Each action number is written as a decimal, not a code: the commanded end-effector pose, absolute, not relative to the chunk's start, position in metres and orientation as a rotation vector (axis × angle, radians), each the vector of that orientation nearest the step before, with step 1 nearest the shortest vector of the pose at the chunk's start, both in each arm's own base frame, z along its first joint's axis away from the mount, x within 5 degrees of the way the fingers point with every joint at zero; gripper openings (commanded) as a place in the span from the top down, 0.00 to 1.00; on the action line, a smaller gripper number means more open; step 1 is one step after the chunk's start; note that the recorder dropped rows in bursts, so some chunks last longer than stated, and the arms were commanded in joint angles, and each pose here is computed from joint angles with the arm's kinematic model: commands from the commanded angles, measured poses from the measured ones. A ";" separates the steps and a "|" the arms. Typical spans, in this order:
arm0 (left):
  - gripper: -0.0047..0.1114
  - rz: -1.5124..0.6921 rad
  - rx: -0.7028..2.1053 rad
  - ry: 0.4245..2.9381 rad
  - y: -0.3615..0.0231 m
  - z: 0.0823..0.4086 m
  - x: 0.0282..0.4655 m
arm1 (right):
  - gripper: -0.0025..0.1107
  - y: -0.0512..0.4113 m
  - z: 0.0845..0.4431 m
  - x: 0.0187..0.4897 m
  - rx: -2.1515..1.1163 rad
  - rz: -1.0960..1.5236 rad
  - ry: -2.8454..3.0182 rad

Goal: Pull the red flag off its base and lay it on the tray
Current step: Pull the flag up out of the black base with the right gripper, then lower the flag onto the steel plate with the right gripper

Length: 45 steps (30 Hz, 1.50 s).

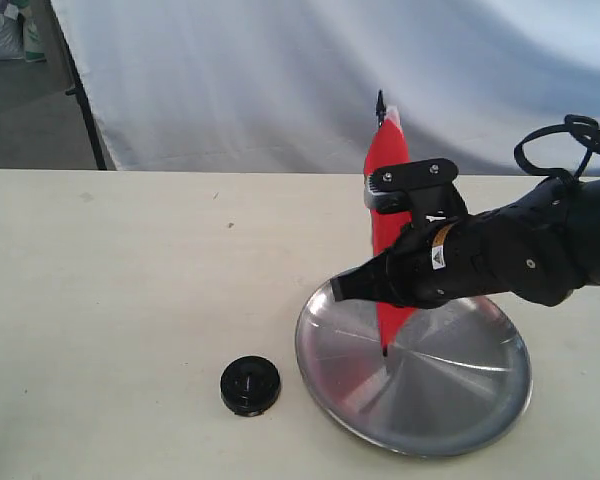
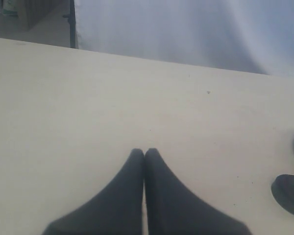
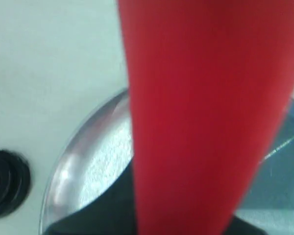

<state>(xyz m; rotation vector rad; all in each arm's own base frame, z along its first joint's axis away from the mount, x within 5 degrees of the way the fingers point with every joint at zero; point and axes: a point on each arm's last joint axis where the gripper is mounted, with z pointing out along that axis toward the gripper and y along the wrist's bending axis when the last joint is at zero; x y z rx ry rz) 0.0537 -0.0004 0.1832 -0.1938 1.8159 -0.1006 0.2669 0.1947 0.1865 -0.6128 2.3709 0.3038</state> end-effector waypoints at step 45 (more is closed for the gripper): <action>0.96 -0.093 -0.188 1.816 0.000 0.182 0.054 | 0.54 0.179 0.167 0.261 -0.761 0.023 2.680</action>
